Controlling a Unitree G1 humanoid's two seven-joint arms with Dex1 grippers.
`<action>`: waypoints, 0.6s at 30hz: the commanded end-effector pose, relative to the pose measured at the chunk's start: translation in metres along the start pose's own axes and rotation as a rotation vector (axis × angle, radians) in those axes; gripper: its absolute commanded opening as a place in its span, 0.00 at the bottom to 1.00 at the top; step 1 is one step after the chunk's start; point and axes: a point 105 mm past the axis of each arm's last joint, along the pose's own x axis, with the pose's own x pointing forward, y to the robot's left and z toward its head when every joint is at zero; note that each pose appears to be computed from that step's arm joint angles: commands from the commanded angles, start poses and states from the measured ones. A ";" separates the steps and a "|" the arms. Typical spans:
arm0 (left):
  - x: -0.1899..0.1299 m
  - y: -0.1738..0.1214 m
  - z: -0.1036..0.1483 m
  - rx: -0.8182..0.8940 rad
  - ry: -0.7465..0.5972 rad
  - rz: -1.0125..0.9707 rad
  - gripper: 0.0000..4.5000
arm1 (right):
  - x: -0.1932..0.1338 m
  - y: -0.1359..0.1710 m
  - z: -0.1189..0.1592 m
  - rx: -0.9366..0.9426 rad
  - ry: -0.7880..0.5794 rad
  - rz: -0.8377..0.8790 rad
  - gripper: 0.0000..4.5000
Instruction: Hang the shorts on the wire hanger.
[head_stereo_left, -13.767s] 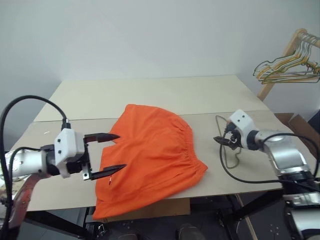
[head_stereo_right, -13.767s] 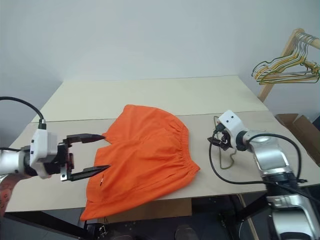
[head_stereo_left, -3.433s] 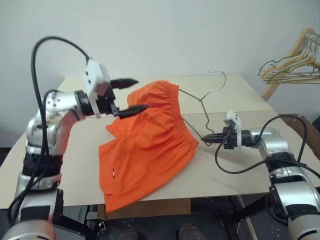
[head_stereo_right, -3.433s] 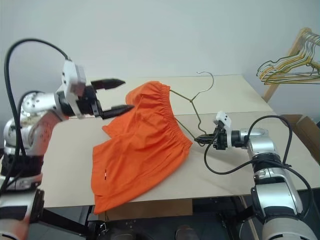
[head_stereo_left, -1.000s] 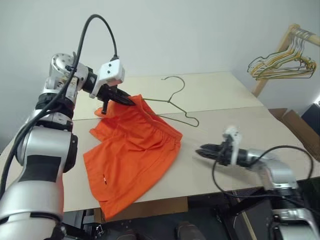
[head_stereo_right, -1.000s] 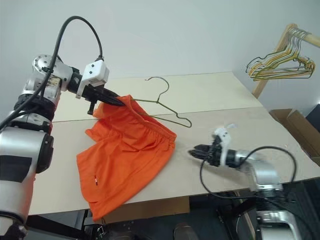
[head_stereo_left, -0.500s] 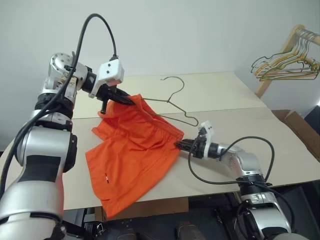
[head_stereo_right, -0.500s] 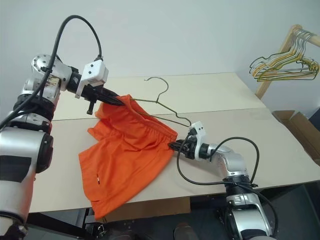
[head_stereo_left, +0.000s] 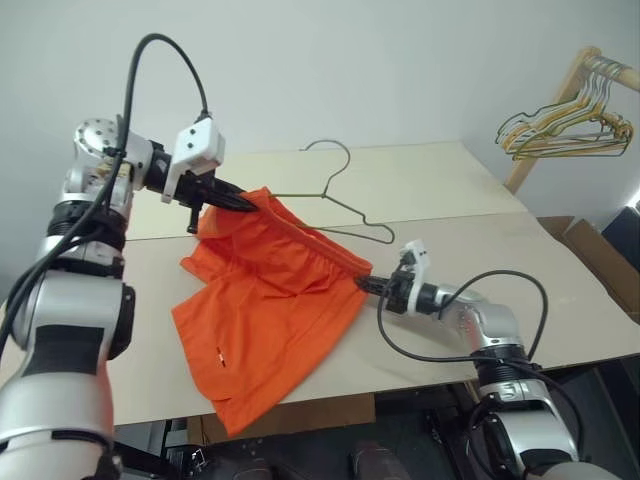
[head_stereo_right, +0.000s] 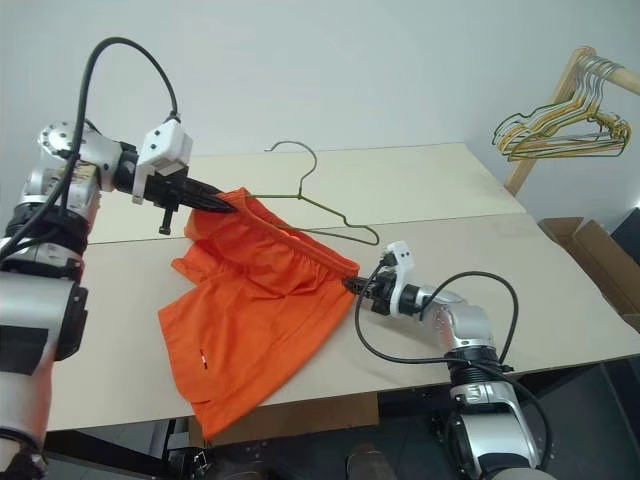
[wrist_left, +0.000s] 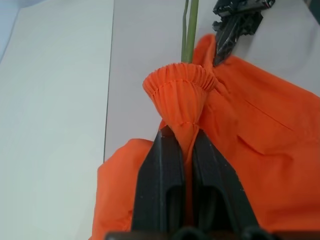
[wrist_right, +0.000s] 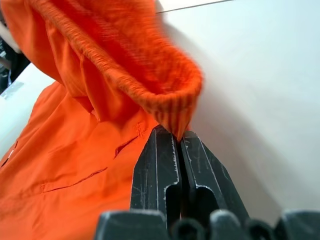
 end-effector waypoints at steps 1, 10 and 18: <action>-0.017 -0.005 0.013 0.038 -0.030 0.001 0.00 | -0.017 -0.011 0.017 -0.066 -0.033 -0.045 0.00; -0.023 -0.011 -0.004 0.022 0.045 -0.014 0.00 | -0.040 -0.027 0.023 -0.137 0.027 -0.068 0.00; -0.015 -0.003 -0.025 0.048 0.155 0.040 0.00 | -0.065 -0.012 0.044 -0.549 0.099 -0.054 0.00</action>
